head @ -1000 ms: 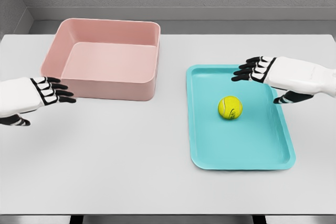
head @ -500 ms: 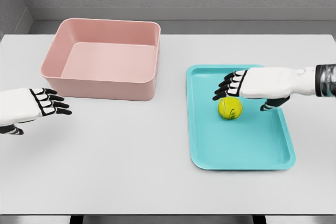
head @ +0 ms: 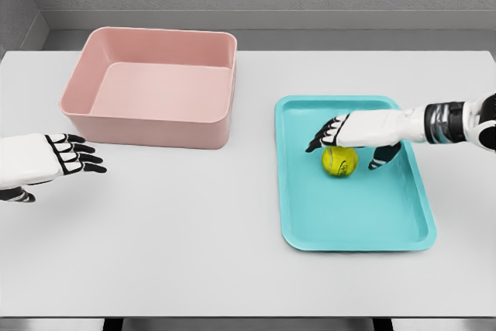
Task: Put the tennis from the blue tray into the pink basket with both arms
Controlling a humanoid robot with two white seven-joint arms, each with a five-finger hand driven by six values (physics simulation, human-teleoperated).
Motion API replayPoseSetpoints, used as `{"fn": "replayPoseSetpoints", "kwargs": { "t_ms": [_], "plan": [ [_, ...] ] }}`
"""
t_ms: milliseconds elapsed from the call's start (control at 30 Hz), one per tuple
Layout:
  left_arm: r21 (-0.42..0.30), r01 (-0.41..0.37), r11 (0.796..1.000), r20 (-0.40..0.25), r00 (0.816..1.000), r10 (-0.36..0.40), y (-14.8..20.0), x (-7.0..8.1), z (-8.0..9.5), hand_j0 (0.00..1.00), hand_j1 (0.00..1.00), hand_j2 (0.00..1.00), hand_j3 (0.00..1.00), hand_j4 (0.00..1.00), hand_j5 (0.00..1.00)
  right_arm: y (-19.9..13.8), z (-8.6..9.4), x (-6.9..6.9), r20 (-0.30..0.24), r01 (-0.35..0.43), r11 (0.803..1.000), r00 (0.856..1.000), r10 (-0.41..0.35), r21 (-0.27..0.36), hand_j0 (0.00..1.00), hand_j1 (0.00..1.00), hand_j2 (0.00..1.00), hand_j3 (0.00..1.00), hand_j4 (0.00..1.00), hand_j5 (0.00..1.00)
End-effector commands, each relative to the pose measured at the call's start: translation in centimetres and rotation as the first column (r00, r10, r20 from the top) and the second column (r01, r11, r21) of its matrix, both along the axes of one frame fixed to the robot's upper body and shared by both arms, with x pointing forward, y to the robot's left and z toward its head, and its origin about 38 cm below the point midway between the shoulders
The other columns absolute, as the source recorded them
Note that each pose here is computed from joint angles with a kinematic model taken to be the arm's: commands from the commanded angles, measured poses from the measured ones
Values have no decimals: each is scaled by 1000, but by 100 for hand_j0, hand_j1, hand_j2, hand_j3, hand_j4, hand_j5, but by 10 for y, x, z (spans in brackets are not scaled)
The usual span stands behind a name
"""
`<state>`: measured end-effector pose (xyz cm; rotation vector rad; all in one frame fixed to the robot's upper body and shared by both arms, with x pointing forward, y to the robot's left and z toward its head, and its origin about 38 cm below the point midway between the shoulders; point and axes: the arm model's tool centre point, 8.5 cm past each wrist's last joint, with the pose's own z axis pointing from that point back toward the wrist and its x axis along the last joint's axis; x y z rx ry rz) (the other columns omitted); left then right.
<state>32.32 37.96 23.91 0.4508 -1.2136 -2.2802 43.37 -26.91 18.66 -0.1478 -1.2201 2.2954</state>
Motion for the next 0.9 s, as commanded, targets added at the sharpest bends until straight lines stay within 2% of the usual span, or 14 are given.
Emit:
{"fn": "replayPoseSetpoints", "kwargs": {
  "t_ms": [0, 333, 467, 667, 800, 867],
  "plan": [
    [16, -2, 1000, -2, 1000, 3, 2, 0, 0, 100, 100, 100, 100, 100, 100, 2, -5, 0, -13, 0, 1000, 1000, 0, 1, 99, 99, 99, 99, 99, 99],
    [85, -5, 996, -11, 1000, 6, 7, 0, -6, 100, 100, 100, 100, 100, 100, 14, -13, -4, -29, -28, 1000, 999, 28, -2, 97, 97, 97, 97, 97, 97],
    [80, -17, 997, -18, 1000, 19, 10, 2, -9, 100, 100, 100, 100, 100, 100, 12, -13, -3, -25, -25, 1000, 999, 25, -10, 88, 88, 88, 88, 88, 88],
    [33, -37, 999, -29, 999, 37, 7, 7, -23, 100, 100, 100, 100, 100, 100, 10, -13, -2, -23, -22, 1000, 999, 21, -14, 82, 82, 82, 82, 82, 82],
    [12, -45, 999, -28, 999, 46, 4, 11, -31, 100, 100, 100, 100, 100, 100, 10, -15, -3, -19, -25, 999, 1000, 24, -29, 76, 76, 76, 76, 76, 76],
    [2, -44, 999, -26, 999, 44, 2, 13, -33, 100, 100, 100, 100, 100, 100, 10, -15, -2, -18, -25, 999, 1000, 24, -28, 64, 64, 64, 64, 64, 64]
  ]
}}
